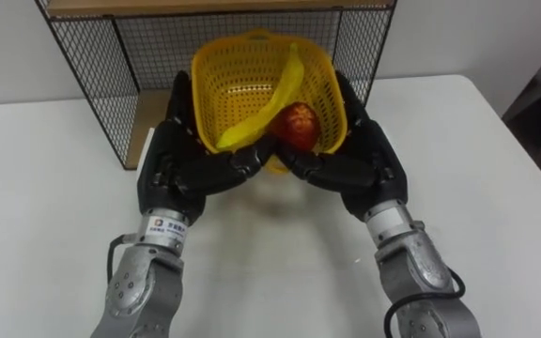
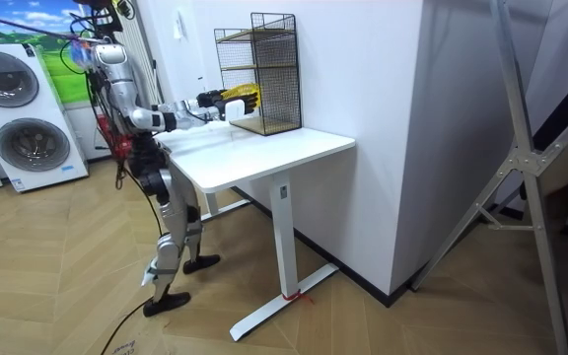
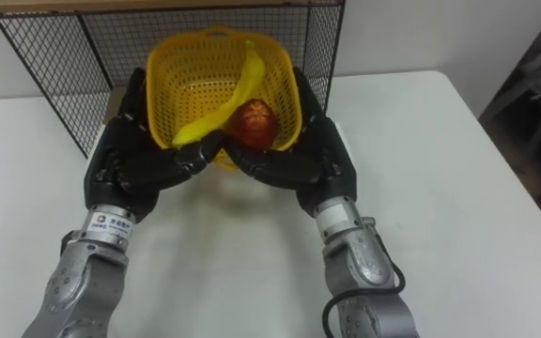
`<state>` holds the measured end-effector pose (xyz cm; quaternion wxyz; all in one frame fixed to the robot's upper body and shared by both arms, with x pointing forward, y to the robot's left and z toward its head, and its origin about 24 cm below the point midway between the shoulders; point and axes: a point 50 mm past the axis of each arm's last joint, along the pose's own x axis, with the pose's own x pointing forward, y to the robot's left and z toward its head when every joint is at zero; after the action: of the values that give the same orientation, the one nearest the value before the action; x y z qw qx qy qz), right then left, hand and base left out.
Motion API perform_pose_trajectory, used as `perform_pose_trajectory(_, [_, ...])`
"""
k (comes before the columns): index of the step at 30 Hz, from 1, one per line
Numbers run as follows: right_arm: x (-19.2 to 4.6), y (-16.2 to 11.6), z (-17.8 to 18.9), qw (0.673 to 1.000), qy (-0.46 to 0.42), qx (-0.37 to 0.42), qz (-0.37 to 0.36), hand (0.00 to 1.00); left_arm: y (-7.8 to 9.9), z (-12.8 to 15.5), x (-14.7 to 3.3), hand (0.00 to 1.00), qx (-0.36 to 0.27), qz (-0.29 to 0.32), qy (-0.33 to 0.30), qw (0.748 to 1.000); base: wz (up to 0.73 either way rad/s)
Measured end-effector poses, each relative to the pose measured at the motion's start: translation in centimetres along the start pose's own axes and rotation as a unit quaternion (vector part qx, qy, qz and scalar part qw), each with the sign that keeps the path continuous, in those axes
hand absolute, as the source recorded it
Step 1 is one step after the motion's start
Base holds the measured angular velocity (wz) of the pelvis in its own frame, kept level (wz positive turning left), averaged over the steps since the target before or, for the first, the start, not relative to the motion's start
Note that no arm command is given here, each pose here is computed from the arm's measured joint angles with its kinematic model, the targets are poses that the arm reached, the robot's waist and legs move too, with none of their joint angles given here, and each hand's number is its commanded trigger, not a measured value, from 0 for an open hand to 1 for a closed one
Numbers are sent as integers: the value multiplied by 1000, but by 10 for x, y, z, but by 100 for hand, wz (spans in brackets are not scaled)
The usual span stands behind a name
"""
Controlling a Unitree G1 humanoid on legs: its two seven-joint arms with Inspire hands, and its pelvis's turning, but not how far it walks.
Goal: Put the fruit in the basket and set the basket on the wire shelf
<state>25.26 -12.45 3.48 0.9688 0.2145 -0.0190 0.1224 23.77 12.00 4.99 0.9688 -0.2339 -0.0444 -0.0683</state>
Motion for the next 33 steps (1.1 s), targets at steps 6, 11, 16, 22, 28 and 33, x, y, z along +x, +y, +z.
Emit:
perform_pose_trajectory(6, [1, 2, 1, 1000, -5, 2, -2, 0, 0, 1, 1, 0, -3, 0, -2, 1000, 1])
perform_pose_trajectory(11, [2, 2, 1, 1000, -4, -2, -5, 0, 0, 1, 2, 0, -2, 1, -1, 1000, 6])
perform_pose_trajectory(16, [4, 2, -4, 1000, 6, -6, -7, 0, 5, -2, 1, 0, 2, 10, 5, 1000, -13])
perform_pose_trajectory(22, [3, 0, -5, 1000, 15, -6, -12, 0, 4, -6, 0, 0, 10, 5, 15, 1000, 1])
perform_pose_trajectory(28, [4, -2, -5, 1000, 19, -5, -16, 0, 4, -5, 0, 0, 9, 5, 16, 1000, -2])
perform_pose_trajectory(33, [4, -2, -1, 1000, 13, -8, -17, 0, 3, -5, 1, 0, 10, 2, 15, 1000, -1])
